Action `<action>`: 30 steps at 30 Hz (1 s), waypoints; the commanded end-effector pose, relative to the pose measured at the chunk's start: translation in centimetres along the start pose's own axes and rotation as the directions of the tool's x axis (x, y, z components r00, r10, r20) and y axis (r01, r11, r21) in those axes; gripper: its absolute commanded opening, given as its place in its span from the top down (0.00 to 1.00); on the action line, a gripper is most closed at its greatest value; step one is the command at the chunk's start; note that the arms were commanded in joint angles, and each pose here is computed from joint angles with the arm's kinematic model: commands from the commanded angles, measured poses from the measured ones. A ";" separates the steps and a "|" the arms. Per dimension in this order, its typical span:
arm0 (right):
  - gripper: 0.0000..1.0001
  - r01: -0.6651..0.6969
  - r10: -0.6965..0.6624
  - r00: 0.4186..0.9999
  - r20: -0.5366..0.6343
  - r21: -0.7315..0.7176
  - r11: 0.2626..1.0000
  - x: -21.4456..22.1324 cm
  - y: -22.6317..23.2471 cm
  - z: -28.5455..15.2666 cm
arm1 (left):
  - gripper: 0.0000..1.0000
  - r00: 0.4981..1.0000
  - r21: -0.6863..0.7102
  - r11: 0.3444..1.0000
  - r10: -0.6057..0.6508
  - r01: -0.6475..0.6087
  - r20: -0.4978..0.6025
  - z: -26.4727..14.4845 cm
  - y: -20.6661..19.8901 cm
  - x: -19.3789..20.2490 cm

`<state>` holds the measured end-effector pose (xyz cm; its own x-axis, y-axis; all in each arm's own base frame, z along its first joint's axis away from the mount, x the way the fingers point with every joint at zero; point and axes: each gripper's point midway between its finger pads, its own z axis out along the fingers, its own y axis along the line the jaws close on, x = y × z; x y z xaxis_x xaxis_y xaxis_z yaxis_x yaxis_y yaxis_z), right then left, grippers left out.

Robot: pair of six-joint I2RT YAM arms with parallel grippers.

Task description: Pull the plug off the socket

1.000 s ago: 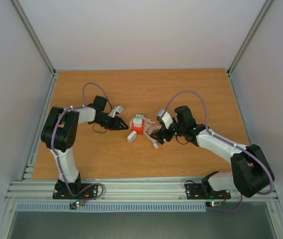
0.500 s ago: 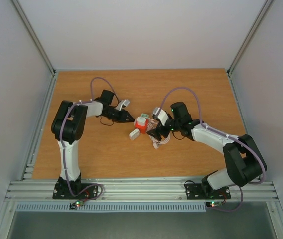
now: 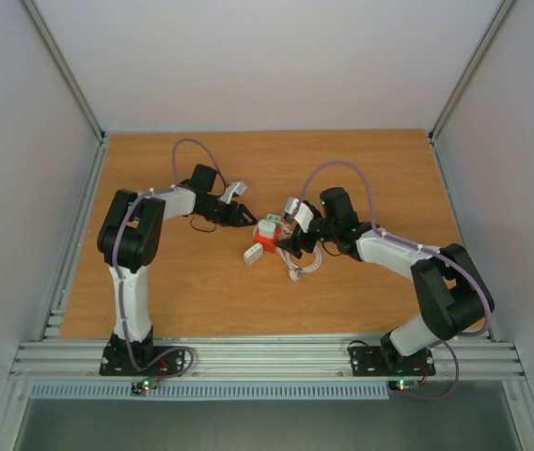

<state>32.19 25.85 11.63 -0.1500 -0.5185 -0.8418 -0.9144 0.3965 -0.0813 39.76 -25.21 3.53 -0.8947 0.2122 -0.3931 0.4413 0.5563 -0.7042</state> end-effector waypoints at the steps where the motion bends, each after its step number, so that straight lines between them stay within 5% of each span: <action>1: 0.02 0.082 -0.080 0.996 0.045 -0.040 0.996 -1.2 0.0 0.4 | 0.46 0.996 -0.060 0.997 0.045 -0.041 0.078 -3.5 -1.4 -0.2; 16: 0.12 0.066 -0.068 0.997 -0.019 -0.102 0.993 0.3 1.1 2.3 | 0.04 0.947 -0.293 0.953 0.162 -0.078 0.276 -12.4 -2.1 0.0; 30: 0.31 0.067 -0.070 0.997 -0.035 -0.079 0.995 1.2 1.5 3.4 | 0.04 0.928 -0.365 0.922 0.240 -0.126 0.284 -14.1 -3.0 2.5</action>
<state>31.45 28.07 9.02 -0.1128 -0.5689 -0.8146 -0.9551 0.2882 -0.0690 35.29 -15.44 12.42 -0.7556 0.0754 -0.6507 0.4577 0.7714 -0.4422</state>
